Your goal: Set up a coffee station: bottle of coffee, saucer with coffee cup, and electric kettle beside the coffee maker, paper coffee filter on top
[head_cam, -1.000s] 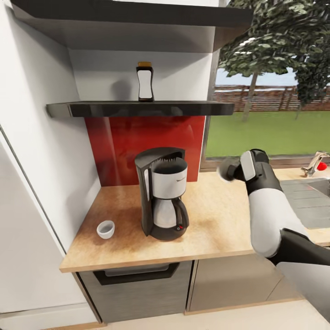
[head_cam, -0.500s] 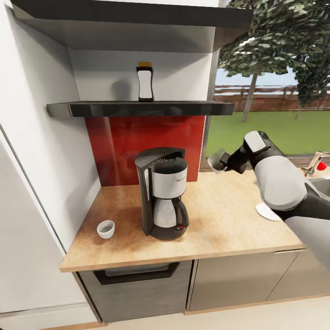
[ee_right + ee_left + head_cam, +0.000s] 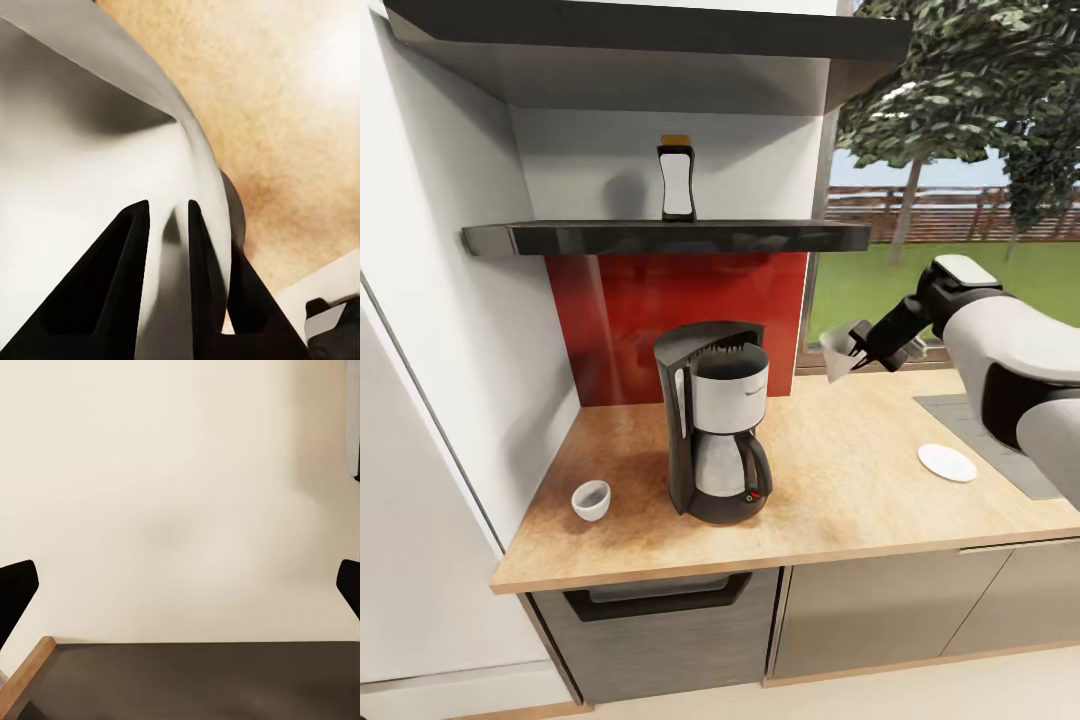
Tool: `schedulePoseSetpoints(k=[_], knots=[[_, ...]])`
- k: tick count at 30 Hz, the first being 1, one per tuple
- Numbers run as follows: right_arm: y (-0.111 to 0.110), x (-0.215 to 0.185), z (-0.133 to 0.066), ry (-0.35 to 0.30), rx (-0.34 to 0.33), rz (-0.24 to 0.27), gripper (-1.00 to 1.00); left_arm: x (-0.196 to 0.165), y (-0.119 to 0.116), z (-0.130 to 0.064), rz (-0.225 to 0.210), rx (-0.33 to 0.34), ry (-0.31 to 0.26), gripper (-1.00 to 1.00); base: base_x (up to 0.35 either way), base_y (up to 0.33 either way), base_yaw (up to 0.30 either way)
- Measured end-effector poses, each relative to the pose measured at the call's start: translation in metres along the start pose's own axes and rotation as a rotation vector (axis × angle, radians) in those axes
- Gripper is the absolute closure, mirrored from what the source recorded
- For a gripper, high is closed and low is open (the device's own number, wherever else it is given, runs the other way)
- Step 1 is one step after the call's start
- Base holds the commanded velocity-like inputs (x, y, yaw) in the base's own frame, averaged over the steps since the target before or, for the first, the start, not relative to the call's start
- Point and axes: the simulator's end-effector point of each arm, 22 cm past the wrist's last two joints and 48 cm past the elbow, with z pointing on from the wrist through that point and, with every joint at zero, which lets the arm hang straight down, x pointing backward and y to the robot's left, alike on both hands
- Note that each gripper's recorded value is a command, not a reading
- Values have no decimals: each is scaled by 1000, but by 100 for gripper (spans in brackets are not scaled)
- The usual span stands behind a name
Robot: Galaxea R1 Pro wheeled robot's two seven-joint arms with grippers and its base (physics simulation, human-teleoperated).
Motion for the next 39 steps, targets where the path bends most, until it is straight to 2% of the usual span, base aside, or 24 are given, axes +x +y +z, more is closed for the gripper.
schedulePoseSetpoints(k=[5,8,10,12,24,31,39], knots=[[2,4,-1,9,11,-14,100,0,0,0,0,0,0,-100,0,0,0],[8,13,-7,24,51,-60,100,0,0,0,0,0,1,-100,0,0,0],[20,20,-21,29,79,-114,100,0,0,0,1,0,0,-100,0,0,0],[23,21,-25,27,84,-126,100,0,0,0,1,0,0,-100,0,0,0],[25,17,-33,20,77,-124,100,3,6,0,5,-8,5,-100,0,0,0],[39,20,-45,47,3,-97,100,3,10,0,2,-14,2,-100,0,0,0],[44,24,-54,50,-21,-95,100,-3,6,1,0,-9,-12,-100,0,0,0]])
